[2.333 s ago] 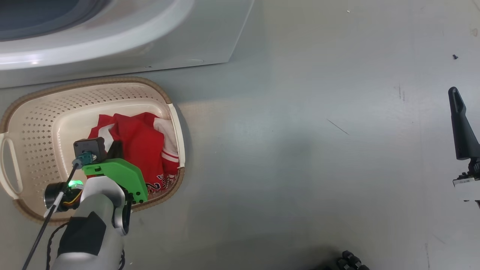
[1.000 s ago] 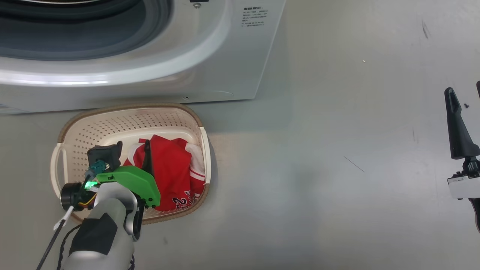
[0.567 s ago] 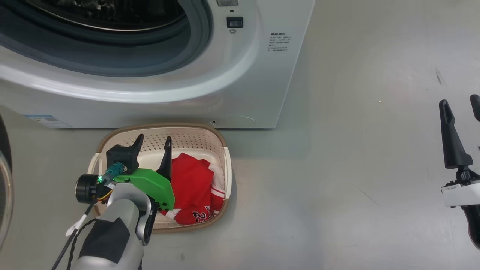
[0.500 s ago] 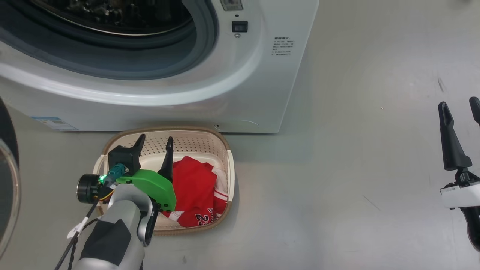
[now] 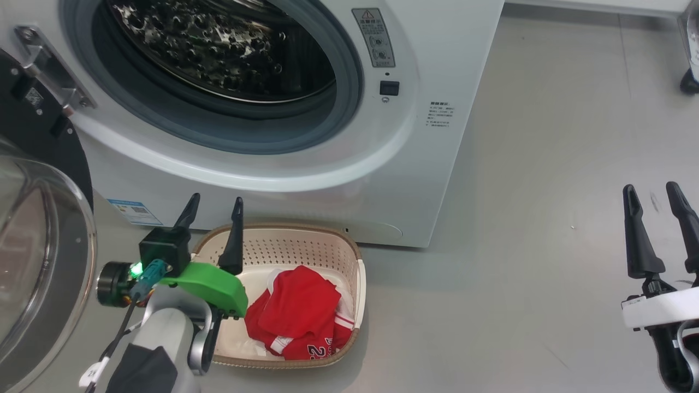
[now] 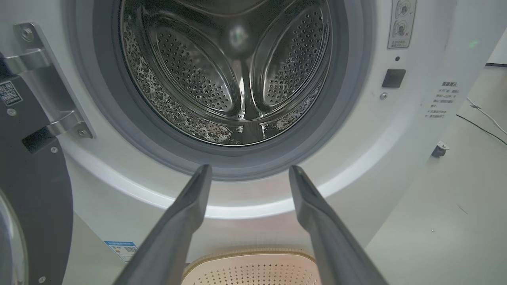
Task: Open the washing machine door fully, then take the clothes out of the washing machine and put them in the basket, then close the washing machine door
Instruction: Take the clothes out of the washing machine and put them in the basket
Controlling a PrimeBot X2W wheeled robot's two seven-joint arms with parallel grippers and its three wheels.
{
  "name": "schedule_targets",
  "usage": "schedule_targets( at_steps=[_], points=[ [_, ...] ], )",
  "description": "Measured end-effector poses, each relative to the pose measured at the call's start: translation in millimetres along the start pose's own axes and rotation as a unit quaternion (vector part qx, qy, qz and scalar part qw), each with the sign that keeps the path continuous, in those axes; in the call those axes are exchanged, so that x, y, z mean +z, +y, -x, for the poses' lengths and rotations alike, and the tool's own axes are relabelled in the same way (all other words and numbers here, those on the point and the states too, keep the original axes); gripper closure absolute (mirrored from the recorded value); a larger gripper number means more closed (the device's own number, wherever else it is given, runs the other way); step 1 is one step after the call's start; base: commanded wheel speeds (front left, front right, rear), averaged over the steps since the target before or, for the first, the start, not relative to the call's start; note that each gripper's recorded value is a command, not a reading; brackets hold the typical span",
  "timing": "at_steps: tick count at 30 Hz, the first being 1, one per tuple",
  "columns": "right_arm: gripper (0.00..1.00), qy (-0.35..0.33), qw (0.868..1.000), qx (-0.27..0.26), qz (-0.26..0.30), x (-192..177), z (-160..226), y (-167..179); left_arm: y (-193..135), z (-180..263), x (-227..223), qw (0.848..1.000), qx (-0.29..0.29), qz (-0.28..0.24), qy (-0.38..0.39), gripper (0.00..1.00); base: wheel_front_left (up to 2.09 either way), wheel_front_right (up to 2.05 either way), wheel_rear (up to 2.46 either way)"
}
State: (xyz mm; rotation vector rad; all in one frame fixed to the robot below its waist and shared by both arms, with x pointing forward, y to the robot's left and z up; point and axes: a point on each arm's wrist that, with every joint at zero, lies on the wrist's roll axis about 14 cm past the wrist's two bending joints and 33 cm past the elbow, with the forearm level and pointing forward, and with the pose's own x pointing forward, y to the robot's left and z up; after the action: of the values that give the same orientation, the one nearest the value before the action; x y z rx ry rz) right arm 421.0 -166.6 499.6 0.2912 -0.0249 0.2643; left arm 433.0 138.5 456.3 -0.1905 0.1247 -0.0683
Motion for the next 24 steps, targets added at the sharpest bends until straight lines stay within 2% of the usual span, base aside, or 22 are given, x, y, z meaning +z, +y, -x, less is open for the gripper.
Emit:
schedule_targets(
  at_steps=[11,24],
  points=[
    [0.00,-0.019,0.999,0.038,-0.010,10,15,46,54,63,16,0.997,0.071,-0.011,-0.033,0.00,0.00,0.00,0.00],
    [0.00,-0.037,0.999,0.026,-0.007,20,39,51,48,98,30,0.995,0.071,0.011,-0.073,0.00,0.00,0.00,0.00]
  ],
)
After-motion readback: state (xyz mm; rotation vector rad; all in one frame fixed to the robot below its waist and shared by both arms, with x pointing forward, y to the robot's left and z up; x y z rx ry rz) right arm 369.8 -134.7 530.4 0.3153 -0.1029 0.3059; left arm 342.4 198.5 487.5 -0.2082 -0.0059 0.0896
